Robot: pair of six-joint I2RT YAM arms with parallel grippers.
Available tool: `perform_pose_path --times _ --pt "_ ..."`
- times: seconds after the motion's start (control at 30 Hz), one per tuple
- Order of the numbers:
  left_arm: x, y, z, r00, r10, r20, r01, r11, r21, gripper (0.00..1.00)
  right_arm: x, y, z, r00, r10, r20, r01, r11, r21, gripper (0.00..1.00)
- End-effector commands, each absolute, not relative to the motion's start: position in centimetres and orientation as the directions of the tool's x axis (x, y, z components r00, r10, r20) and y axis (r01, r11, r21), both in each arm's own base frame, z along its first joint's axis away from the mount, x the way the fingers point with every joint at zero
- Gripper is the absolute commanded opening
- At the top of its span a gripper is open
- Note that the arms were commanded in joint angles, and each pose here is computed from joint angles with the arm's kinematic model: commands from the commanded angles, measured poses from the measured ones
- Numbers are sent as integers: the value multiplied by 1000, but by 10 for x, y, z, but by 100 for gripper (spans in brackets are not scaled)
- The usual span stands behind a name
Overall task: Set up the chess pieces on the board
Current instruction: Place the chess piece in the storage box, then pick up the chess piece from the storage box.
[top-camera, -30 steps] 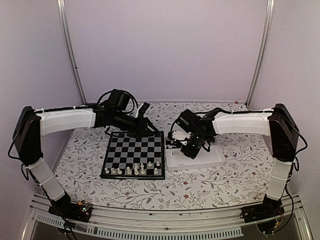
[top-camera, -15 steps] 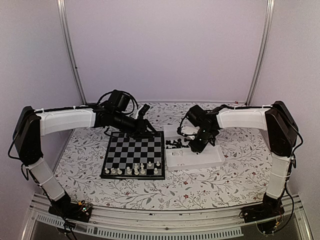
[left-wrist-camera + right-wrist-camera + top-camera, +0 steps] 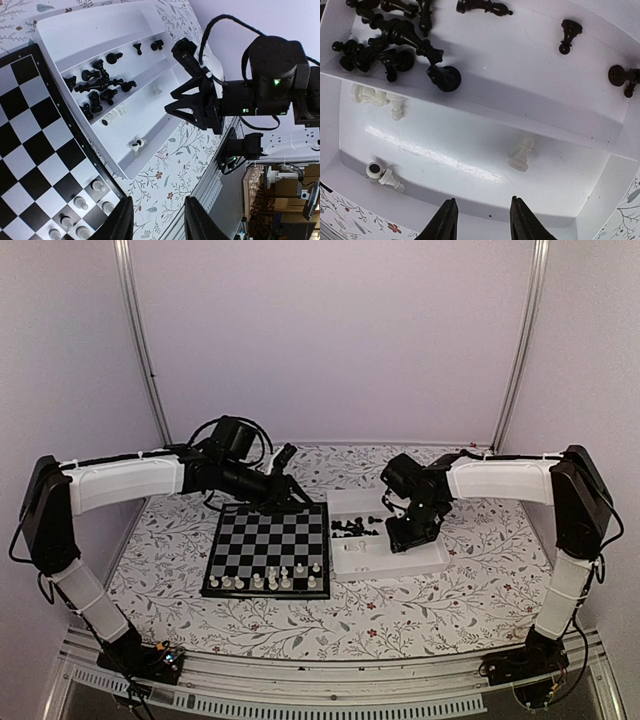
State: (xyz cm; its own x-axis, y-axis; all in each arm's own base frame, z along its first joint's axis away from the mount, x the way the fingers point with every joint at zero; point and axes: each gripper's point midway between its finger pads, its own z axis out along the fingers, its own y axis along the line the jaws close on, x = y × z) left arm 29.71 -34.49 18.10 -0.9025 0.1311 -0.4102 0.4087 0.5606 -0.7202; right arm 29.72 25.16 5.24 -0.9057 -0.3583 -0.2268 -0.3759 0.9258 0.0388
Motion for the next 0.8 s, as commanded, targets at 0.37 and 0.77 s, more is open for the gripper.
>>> perform_pose_path --times 0.37,0.77 --pt "292 -334 189 -894 116 -432 417 569 -709 38 316 227 40 -940 -274 -203 -261 961 -91 40" --pt "287 -330 184 -901 108 -420 401 573 -715 38 334 219 28 -926 -329 -186 -320 944 -80 38"
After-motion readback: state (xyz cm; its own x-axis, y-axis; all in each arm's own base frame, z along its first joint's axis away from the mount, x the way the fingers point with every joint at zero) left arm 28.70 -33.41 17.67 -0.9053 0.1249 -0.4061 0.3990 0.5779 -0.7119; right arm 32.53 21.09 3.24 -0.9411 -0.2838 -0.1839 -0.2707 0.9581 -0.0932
